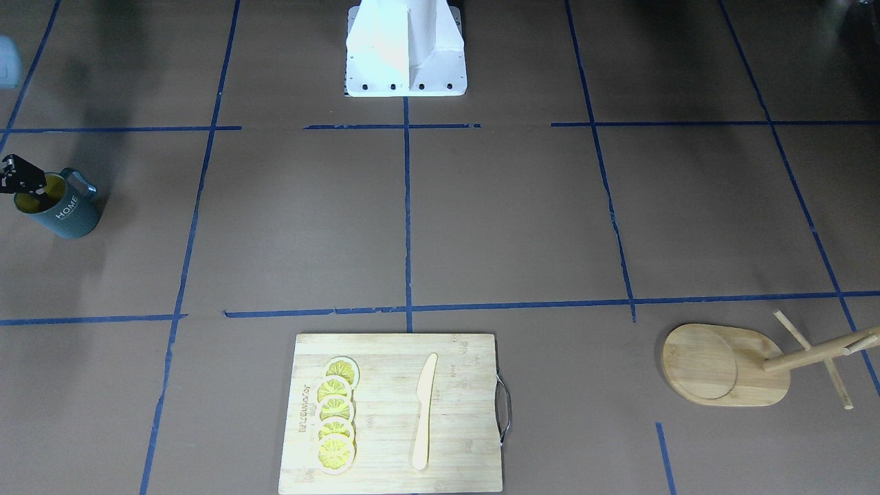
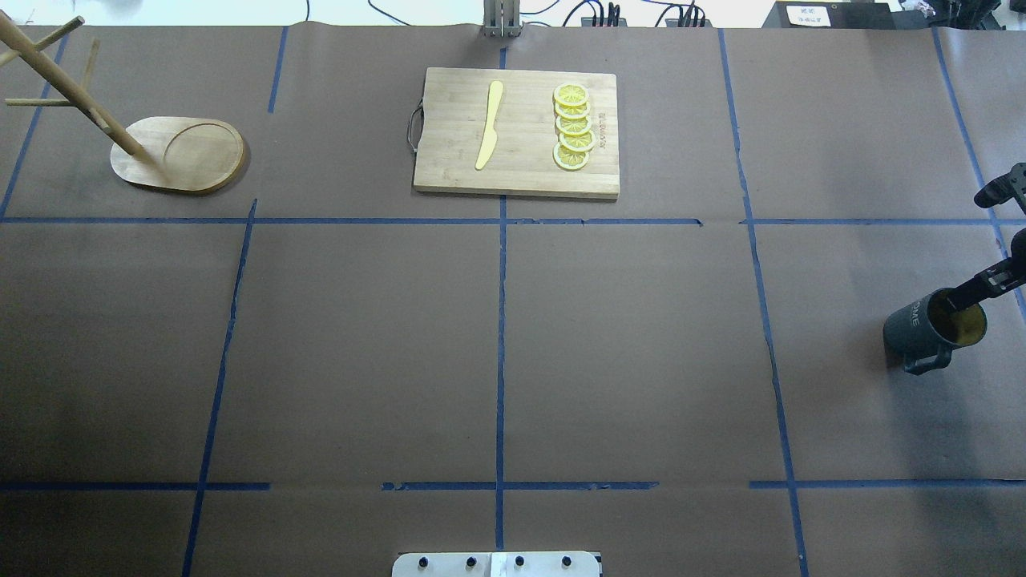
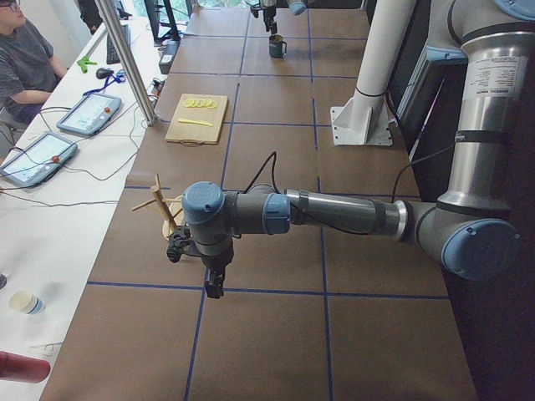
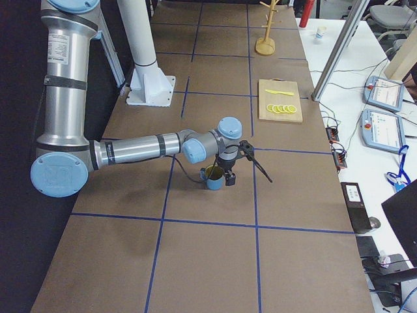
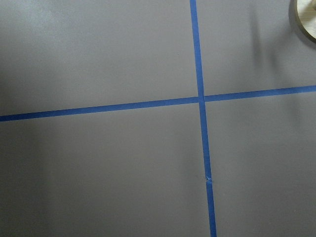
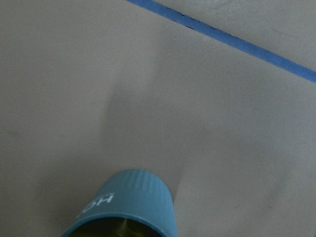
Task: Hang cup on storage rack
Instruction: 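Lower the right gripper onto the teal mug rim and grasp it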
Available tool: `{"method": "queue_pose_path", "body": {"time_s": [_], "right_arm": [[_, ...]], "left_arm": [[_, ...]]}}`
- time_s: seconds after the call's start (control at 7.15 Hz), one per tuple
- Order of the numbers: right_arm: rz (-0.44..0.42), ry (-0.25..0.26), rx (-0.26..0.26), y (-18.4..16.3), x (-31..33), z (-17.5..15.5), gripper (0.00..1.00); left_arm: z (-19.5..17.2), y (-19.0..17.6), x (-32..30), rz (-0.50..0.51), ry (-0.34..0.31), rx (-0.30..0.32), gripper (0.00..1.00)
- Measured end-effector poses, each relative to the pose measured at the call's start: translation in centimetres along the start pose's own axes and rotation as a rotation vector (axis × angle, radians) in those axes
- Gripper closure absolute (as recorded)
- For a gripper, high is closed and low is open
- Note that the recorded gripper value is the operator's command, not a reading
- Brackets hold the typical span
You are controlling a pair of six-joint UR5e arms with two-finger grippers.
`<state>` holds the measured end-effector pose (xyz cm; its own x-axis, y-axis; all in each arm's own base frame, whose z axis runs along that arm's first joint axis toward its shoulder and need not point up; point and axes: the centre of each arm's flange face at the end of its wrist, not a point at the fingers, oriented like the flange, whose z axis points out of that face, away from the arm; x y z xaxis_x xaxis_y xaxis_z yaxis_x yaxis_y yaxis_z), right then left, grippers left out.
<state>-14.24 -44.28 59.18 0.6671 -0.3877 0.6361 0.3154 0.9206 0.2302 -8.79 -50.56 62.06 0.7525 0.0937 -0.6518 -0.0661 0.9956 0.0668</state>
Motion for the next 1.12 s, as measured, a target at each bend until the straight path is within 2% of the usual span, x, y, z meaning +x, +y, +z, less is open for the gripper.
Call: {"method": "queue_pose_path", "body": {"time_s": [0.14,0.28,0.42,0.56,0.7,1.12], "right_arm": [[-0.001,-0.001,-0.018,0.4,0.1,0.8,0.10],[-0.003,-0.002,-0.040,0.6,0.0,1.9,0.42],[-0.006,-0.003,-0.060,0.6,-0.2,2.9,0.81],[-0.010,-0.005,-0.068,0.5,-0.5,3.4,0.97],[-0.013,-0.006,-0.067,0.2,-0.7,3.4,1.00],[0.021,-0.034,-0.055,-0.1,-1.5,2.5,1.00]], "left_arm": [[-0.1,0.0,0.0,0.002,0.000,0.001,0.00],[-0.2,0.0,0.2,0.003,-0.001,0.004,0.00],[-0.3,0.0,0.3,0.005,-0.001,0.006,0.00],[-0.5,0.0,0.3,0.006,-0.001,0.008,0.00],[-0.6,0.0,0.5,0.006,-0.001,0.010,0.00],[-0.9,0.1,0.7,0.008,-0.002,0.014,0.00]]}}
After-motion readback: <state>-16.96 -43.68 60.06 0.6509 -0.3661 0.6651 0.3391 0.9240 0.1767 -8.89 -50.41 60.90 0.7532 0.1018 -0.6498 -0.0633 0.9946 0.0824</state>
